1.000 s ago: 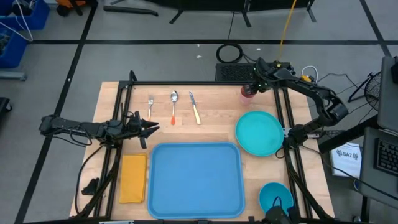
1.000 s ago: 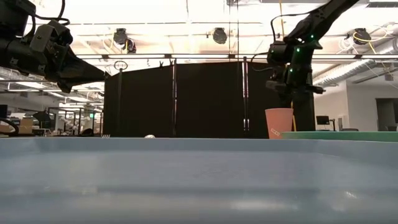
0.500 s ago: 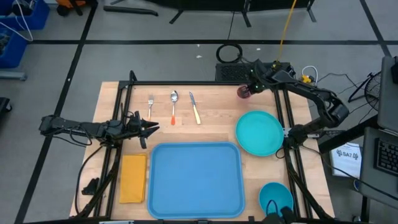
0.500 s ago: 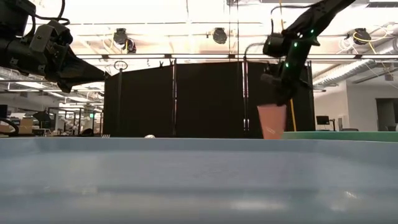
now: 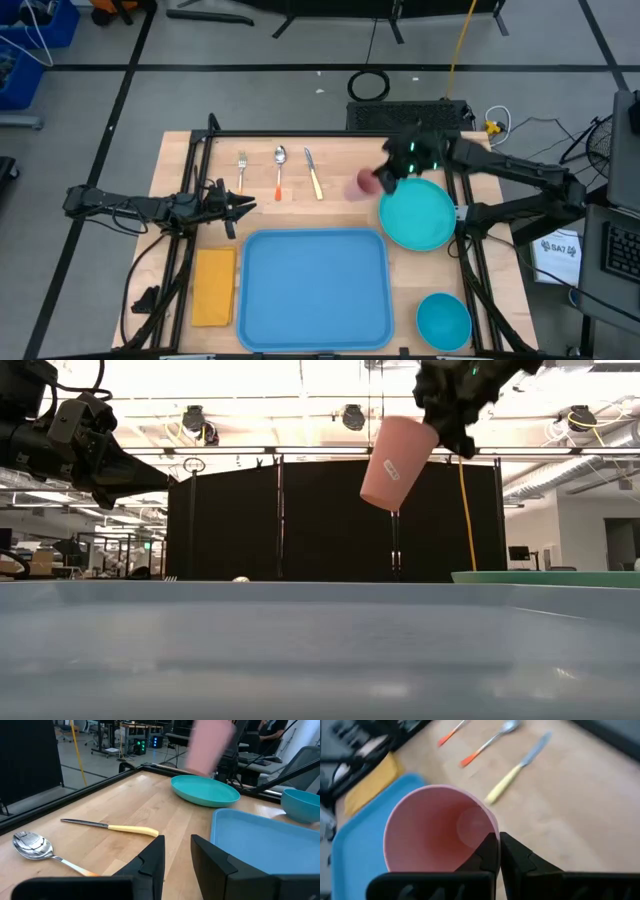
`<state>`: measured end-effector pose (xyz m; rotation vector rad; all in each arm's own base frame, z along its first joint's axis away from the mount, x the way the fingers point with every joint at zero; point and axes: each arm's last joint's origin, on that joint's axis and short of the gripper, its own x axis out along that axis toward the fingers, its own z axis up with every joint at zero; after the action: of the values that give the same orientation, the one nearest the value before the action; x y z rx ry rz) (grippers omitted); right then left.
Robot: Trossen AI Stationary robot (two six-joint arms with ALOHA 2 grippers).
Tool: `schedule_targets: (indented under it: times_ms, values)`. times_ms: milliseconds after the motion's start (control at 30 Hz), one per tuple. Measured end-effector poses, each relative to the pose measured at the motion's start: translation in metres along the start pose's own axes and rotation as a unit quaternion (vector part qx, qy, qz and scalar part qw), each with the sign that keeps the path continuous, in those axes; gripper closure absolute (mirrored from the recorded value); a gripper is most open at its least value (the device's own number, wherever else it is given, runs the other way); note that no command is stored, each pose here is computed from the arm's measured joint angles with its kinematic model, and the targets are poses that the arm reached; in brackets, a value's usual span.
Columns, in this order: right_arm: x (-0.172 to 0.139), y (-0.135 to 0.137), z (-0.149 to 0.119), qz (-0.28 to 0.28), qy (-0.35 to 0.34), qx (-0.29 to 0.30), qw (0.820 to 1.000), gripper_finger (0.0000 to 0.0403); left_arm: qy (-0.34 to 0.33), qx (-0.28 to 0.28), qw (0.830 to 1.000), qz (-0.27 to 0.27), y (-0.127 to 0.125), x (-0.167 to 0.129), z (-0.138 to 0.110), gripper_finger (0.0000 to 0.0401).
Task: Set up tray
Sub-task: Put the pink cup on the blue serving tray
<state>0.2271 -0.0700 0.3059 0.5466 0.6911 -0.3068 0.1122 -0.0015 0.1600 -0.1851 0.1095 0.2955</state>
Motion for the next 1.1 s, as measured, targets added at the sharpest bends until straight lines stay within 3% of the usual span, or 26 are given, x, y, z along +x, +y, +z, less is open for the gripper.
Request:
schedule_targets:
  times_ms: [133,300,633,933,1100]
  values:
    - [0.013,0.046,-0.026,-0.002,0.027,-0.034,0.999,0.0402,0.0,0.0,1.0,0.0,0.0,0.0,0.0,0.0304]
    - [0.036,0.074,-0.059,-0.06,0.08,-0.038,0.994,0.0402,-0.001,-0.006,1.0,0.0,0.0,0.0,0.0,0.0304]
    - [0.076,0.077,-0.086,-0.112,0.18,-0.026,0.977,0.0403,-0.003,-0.01,1.0,-0.001,0.0,0.0,0.001,0.0304]
    - [0.076,0.076,-0.087,-0.113,0.193,-0.009,0.975,0.0401,-0.002,-0.01,1.0,-0.001,0.0,0.0,0.001,0.0304]
    - [0.076,0.075,-0.088,-0.116,0.195,-0.007,0.974,0.0375,-0.002,-0.01,1.0,-0.001,0.0,0.0,0.0,0.0304]
